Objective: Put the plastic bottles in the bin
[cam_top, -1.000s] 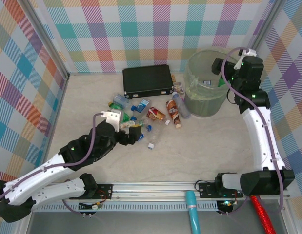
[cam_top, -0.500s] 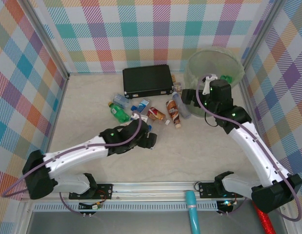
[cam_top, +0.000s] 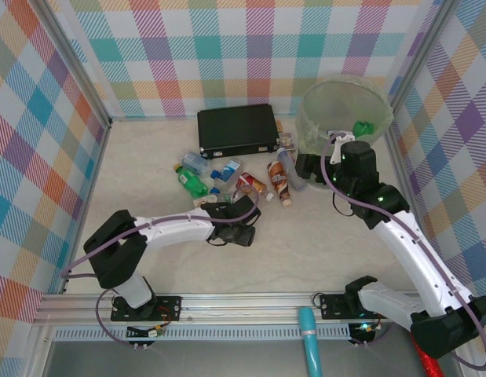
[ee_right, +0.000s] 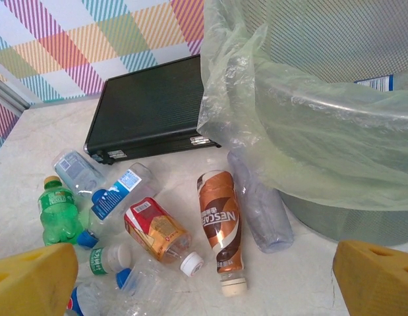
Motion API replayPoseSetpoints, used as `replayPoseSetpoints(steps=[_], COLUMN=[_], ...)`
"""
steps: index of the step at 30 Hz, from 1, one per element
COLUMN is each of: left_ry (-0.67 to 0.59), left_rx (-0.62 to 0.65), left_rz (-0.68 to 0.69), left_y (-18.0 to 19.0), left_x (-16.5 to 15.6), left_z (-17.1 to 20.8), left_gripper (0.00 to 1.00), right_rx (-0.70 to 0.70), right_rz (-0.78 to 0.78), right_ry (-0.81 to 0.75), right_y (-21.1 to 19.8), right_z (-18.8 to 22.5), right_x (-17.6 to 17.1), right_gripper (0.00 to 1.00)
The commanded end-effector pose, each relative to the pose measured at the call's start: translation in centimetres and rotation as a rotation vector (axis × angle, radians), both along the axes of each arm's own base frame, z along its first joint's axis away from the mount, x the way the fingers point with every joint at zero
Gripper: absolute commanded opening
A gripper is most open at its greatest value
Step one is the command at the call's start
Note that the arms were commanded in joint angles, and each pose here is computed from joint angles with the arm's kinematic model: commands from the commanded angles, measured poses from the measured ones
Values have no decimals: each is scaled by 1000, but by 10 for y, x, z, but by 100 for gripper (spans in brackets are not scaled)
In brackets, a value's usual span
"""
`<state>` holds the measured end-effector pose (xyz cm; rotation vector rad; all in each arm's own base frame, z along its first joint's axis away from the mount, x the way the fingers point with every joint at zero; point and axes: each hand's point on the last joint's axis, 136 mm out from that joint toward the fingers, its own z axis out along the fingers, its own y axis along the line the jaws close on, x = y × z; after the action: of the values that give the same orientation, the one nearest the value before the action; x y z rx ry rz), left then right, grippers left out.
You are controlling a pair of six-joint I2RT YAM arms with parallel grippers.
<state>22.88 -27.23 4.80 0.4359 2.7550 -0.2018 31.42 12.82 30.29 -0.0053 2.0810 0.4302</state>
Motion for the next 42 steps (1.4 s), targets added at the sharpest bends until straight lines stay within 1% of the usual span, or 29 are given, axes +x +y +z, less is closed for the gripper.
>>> replayPoseSetpoints(steps=[1, 3, 5, 6, 8, 10, 11, 12, 14, 17, 21, 23, 26, 28, 31, 37, 42], left_ry=[18, 23, 29, 30, 33, 33, 31, 29, 18, -17, -93, -152, -242, -293, -355, -397, -394], left_rx=[-41, -49, -60, -62, -68, -72, -77, -78, -82, -114, -171, -199, -246, -280, -308, -357, -384], left_rz=[16, 17, 11, 9, 1, -2, -3, -3, -1, -10, -40, -58, -89, -119, -148, -198, -232], left_y=[-8, -11, -15, -17, -19, -20, -20, -19, -15, -13, -9, -5, -1, 0, 3, 0, -3], left_x=[7, 9, 10, 10, 11, 11, 11, 10, 9, 7, 4, 3, 2, 0, -2, -8, -14], left_z=[-1, -4, -6, -6, -6, -6, -5, -4, 0, 12, 38, 55, 82, 99, 119, 141, 147], left_gripper=[58, 56, 50, 49, 34, 24, 21, 21, 15, 11, 11, 11, 11, 12, 12, 12, 12], right_rx=[24, 27, 27, 28, 36, 50, 59, 69, 91, 125, 186, 227, 282, 326, 387, 444, 464], right_rz=[5, 4, 8, 11, 18, 35, 43, 49, 66, 71, 146, 191, 269, 349, 447, 563, 648], right_ry=[-6, -3, 3, 8, 21, 32, 40, 46, 59, 85, 101, 121, 161, 195, 261, 370, 420], right_y=[1, 1, 2, 3, 5, 9, 11, 13, 18, 22, 39, 49, 65, 79, 98, 121, 137], right_z=[1, 0, -3, -4, -7, -9, -11, -11, -12, -15, -10, -7, -4, -2, -2, -11, -13], right_x=[-6, -7, -8, -8, -9, -10, -11, -11, -12, -11, -13, -16, -21, -27, -34, -41, -49], right_gripper=[99, 99, 99, 99, 99, 99, 99, 99, 99, 99, 99, 100, 95, 92, 91, 91, 91])
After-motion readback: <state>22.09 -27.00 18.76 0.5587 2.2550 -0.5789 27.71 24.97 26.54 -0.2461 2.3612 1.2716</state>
